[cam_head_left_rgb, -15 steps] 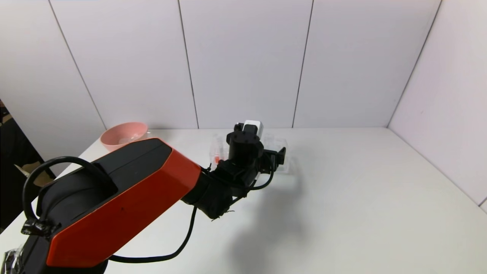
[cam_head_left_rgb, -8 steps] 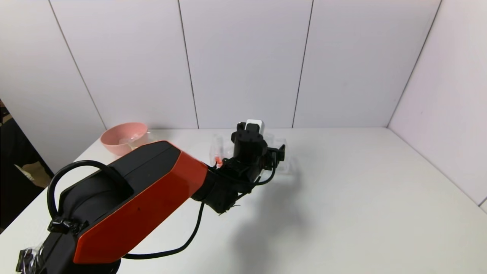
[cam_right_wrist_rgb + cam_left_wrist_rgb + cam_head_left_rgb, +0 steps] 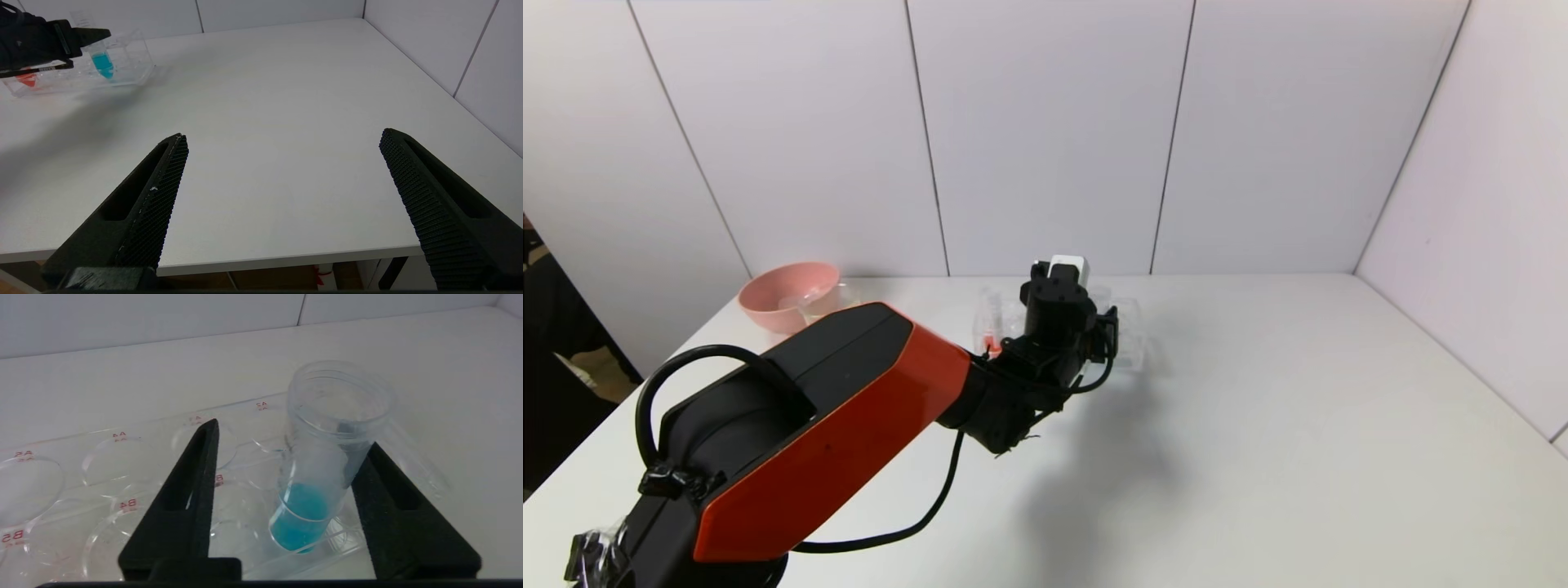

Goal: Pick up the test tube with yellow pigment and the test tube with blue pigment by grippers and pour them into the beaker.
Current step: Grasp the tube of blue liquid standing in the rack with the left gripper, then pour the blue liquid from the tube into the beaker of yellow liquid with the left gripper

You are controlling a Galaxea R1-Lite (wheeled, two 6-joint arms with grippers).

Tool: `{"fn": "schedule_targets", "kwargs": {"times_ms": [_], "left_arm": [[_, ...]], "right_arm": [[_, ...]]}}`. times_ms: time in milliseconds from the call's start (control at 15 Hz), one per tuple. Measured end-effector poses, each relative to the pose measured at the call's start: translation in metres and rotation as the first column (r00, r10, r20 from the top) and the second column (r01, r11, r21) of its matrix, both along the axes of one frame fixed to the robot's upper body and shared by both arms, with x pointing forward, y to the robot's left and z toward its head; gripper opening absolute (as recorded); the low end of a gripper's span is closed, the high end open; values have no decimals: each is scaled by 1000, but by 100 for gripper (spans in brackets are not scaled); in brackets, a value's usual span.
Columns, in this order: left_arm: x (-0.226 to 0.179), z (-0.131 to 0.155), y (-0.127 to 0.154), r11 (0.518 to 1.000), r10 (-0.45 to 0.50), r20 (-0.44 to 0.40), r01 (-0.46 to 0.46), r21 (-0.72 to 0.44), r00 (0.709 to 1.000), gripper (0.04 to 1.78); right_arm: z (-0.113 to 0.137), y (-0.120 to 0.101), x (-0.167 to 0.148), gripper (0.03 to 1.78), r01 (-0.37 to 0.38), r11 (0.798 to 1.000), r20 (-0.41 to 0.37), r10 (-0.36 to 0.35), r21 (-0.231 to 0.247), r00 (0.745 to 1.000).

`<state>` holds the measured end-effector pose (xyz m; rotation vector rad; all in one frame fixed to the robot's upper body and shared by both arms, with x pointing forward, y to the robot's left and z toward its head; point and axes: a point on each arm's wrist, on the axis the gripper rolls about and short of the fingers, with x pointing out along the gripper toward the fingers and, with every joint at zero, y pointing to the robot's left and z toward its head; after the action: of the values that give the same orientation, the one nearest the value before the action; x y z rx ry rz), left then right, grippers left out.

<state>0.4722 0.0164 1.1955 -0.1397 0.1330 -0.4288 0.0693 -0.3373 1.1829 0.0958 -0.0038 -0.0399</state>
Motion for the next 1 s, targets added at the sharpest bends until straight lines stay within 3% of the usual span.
{"fn": "schedule_targets", "kwargs": {"times_ms": [200, 600, 1000], "left_arm": [[0, 0, -1, 1000, -3, 0, 3, -1, 1000, 49], [-3, 9, 3, 1000, -1, -7, 1, 10, 1000, 45], [-15, 43, 9, 1000, -3, -18, 4, 24, 1000, 45]], "right_arm": [[0, 0, 0, 171, 0, 1000, 0, 0, 0, 1000], [0, 0, 0, 171, 0, 1000, 0, 0, 0, 1000], [0, 0, 0, 171, 0, 1000, 0, 0, 0, 1000]]}}
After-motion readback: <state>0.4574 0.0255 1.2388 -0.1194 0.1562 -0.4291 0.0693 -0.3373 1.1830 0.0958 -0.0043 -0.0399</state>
